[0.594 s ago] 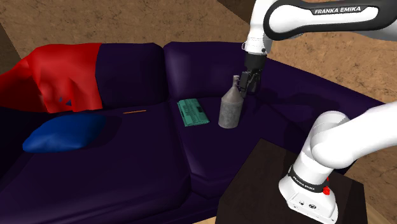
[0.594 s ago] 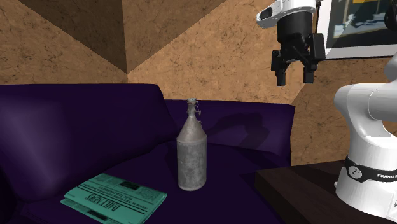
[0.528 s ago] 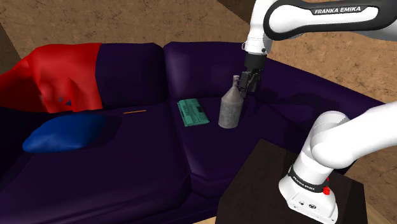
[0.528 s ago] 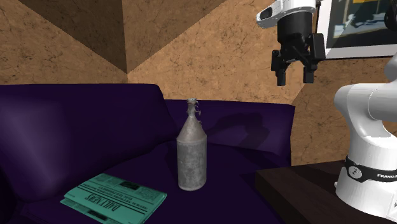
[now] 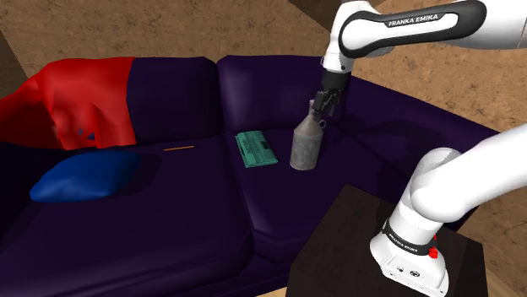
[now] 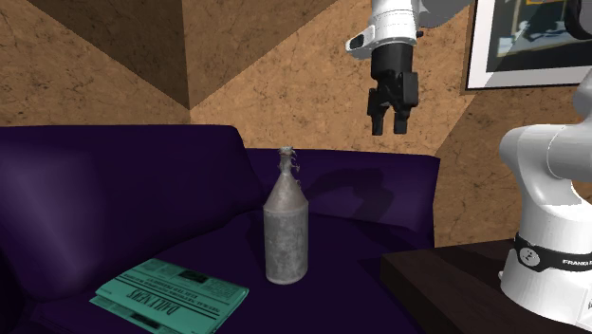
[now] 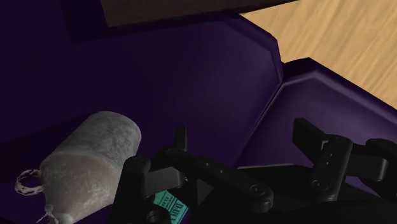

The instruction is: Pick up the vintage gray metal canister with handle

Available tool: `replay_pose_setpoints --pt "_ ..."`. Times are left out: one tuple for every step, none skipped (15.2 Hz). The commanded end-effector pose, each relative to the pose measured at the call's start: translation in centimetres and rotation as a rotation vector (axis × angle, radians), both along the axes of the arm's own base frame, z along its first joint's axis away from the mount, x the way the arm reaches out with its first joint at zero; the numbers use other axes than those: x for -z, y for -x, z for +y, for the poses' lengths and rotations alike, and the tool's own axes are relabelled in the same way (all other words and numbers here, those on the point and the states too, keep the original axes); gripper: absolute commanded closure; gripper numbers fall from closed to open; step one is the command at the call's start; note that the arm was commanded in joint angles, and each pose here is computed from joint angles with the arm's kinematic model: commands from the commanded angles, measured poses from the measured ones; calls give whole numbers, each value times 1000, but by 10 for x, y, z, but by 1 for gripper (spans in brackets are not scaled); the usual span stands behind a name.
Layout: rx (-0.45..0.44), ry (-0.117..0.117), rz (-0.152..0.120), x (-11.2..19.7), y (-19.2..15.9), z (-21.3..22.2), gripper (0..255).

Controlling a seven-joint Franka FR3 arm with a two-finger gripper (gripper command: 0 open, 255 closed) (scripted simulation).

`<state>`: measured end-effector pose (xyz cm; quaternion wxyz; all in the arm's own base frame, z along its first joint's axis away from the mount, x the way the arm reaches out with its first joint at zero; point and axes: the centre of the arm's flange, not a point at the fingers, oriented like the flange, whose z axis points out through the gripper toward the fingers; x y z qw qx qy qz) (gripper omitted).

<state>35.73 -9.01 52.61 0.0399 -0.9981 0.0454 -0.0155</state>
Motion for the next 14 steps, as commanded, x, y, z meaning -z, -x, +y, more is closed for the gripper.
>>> replay_pose_setpoints --pt "19 4 -18 11 -10 -22 0" --pt "29 5 -27 14 -15 -33 0" --pt "38 6 -35 17 -20 -43 0" --pt "48 7 -44 20 -25 -54 0" --pt "57 9 -53 23 -30 -65 0" --pt "67 10 -61 25 -35 -76 0" --pt "76 11 -70 28 -40 -87 0" --pt "86 12 -79 31 -44 -99 0" --pt "95 13 -87 33 -49 -110 0" --pt "105 15 -96 36 -53 -121 0" --pt "114 16 -105 38 -58 -132 0" --pt "124 17 -113 41 -62 -143 0" --pt "134 18 -122 43 -66 -155 0" --pt "143 19 -131 45 -70 -166 0"
